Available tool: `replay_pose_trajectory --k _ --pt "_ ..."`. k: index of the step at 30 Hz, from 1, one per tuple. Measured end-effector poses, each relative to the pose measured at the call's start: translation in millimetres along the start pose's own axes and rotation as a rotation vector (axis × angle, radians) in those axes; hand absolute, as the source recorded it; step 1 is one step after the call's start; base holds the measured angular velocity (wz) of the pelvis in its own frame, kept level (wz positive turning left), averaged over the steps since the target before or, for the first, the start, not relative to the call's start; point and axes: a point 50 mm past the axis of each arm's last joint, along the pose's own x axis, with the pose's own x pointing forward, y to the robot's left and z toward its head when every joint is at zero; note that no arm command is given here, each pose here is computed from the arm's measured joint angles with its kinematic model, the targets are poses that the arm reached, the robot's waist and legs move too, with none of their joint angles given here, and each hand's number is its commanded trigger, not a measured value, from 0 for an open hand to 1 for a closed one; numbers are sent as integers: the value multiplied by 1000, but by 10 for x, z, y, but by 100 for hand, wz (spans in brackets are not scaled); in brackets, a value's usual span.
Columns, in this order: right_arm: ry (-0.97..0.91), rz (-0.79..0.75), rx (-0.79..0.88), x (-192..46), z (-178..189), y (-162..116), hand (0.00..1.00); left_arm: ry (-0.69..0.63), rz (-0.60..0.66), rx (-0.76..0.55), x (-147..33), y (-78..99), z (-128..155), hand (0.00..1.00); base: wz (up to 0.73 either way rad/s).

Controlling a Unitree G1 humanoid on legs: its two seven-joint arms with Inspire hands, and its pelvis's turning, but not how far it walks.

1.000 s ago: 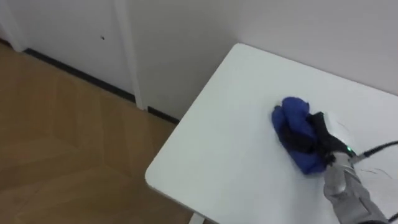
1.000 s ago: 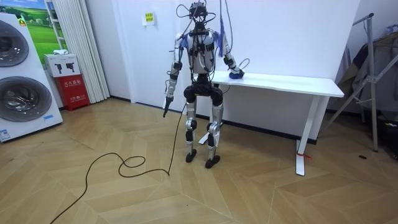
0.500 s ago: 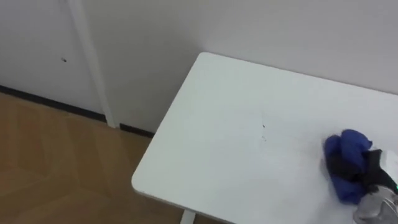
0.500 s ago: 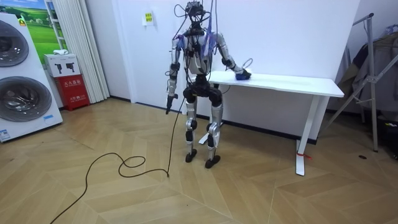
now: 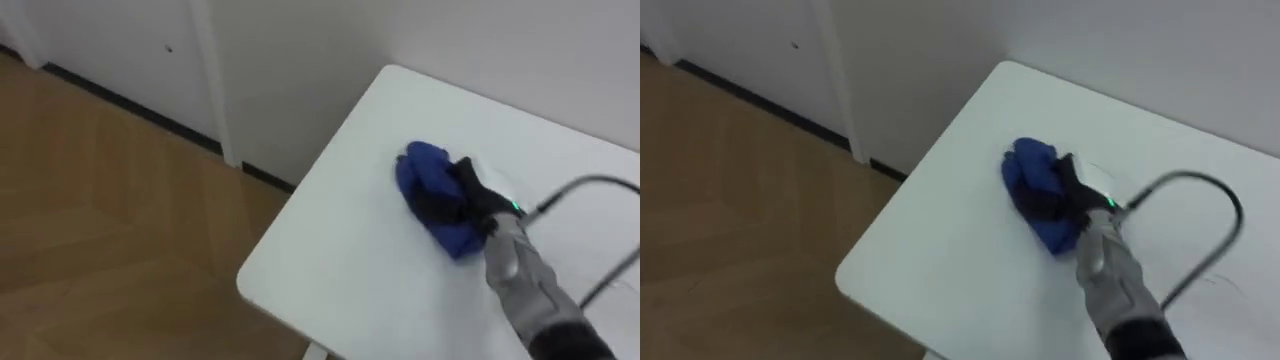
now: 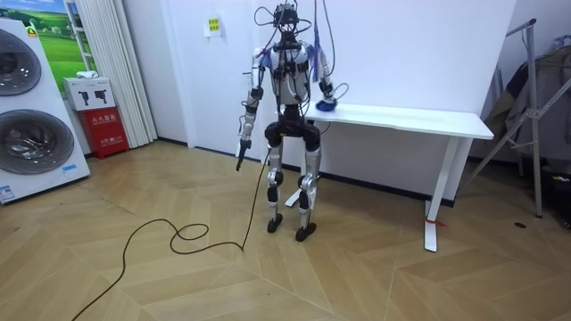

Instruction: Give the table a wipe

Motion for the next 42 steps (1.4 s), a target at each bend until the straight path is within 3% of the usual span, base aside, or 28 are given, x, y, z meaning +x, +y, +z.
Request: replay_pose_trajectory --k 7,12,16,18,20,22,25,27,28,31,35,39,42 --pt "379 -168 63 -406 -1109 -232 100 -99 26 17 11 59 230 0 -20" --pt "495 -187 65 -562 -1295 -222 100 -146 44 35 16 77 392 0 -43" --pt "459 -146 74 -326 -839 -35 100 -235 49 98 27 84 693 0 -64" --pt "321 -101 89 -75 -321 23 100 -262 56 106 22 116 831 0 -55" --pt "56 -34 48 186 417 -17 100 -323 63 106 -8 169 1082 0 2" --pt "-69 -33 51 319 759 -175 100 -372 72 110 -44 200 1267 0 71" --pt "-141 -26 42 360 882 -243 100 -365 96 54 -45 322 1194 0 48" --pt "-87 -11 11 257 556 -140 100 -317 89 19 -21 339 976 0 41" --pt "-67 -14 9 170 352 -119 100 -253 86 18 6 343 715 0 39" --pt "94 -59 26 -43 -284 -187 100 -126 67 11 19 312 254 0 46" --pt "256 -145 41 -262 -812 -355 100 -108 48 6 11 247 159 0 6" --pt "215 -162 34 -154 -617 -338 100 -144 37 -22 11 103 301 0 -76" --pt "127 -130 32 9 -139 -244 100 -183 50 -26 9 43 516 0 -106"
